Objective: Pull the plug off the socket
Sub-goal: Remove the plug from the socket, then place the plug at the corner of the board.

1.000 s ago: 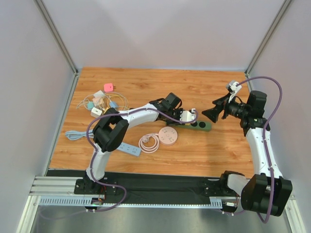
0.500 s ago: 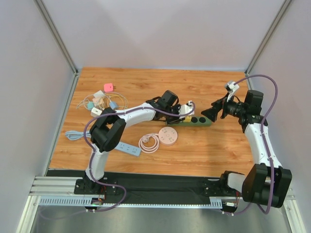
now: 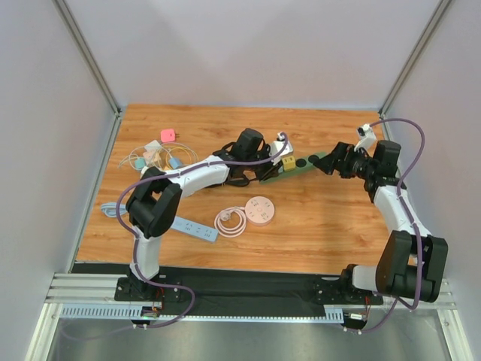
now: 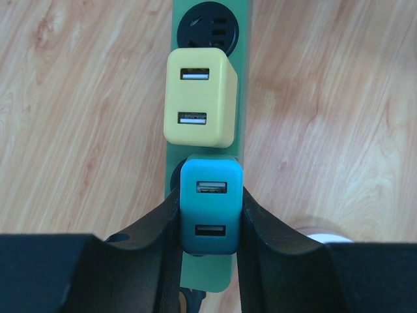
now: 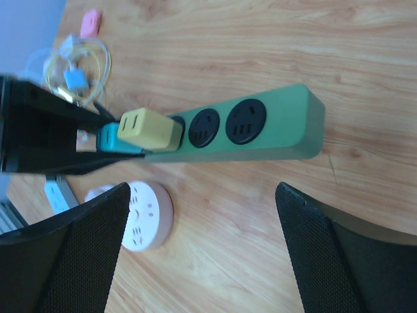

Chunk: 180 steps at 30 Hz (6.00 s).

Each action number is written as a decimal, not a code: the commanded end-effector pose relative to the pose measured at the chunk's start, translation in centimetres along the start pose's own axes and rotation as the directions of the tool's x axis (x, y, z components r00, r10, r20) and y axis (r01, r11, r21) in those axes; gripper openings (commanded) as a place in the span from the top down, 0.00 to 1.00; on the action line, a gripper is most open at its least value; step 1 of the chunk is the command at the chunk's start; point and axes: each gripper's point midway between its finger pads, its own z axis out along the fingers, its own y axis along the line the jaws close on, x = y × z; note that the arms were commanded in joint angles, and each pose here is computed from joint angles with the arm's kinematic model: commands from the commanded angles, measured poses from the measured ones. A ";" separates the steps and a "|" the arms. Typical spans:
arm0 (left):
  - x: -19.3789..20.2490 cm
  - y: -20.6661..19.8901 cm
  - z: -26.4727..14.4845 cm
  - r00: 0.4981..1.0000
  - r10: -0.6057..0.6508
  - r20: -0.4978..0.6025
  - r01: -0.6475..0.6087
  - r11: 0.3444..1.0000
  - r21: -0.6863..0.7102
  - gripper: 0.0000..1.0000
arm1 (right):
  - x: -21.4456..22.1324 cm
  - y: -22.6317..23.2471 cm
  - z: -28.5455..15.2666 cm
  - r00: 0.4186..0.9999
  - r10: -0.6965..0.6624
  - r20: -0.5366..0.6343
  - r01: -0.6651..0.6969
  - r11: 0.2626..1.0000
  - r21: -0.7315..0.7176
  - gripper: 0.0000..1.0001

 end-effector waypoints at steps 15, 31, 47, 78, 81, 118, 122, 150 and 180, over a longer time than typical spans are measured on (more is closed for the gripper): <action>-14.3 -0.8 -3.7 0.886 -0.097 0.453 0.078 0.995 0.062 1.00 | -2.4 -0.1 1.6 0.871 0.453 0.192 -0.447 0.891 -0.076 0.07; -17.8 -6.0 -2.9 0.846 -0.124 0.518 0.034 0.983 0.180 1.00 | -1.3 -2.3 2.2 0.839 0.512 0.186 -0.519 0.855 -0.011 0.50; -17.3 -5.5 -2.1 0.862 -0.122 0.492 0.048 0.986 0.161 1.00 | -4.7 -2.3 -2.1 0.836 0.380 0.395 -0.418 0.908 0.011 1.00; 3.6 7.6 -26.9 0.719 -0.328 0.613 0.631 0.678 -0.377 1.00 | -4.4 -1.6 -3.2 0.870 0.319 0.376 -0.335 0.942 -0.025 1.00; 5.9 8.5 -28.6 0.672 -0.369 0.642 0.706 0.583 -0.403 1.00 | -4.5 -1.8 -3.3 0.869 0.318 0.378 -0.336 0.942 -0.020 1.00; 21.5 13.5 -34.4 0.258 -0.542 0.800 0.945 -0.033 -0.327 0.97 | -4.2 -2.7 -2.9 0.862 0.367 0.350 -0.388 0.922 -0.011 1.00; 22.2 13.6 -34.0 0.231 -0.562 0.794 0.948 -0.052 -0.313 0.97 | -4.2 -2.6 -2.9 0.862 0.369 0.347 -0.389 0.921 -0.013 1.00; 24.8 13.8 -34.3 0.194 -0.595 0.780 0.922 -0.161 -0.352 0.71 | -4.3 -2.7 -3.0 0.859 0.376 0.347 -0.396 0.918 -0.016 1.00; 22.7 13.4 -36.3 0.284 -0.589 0.757 0.900 -0.110 -0.423 0.01 | -4.5 -2.8 -3.4 0.851 0.386 0.356 -0.406 0.914 -0.020 1.00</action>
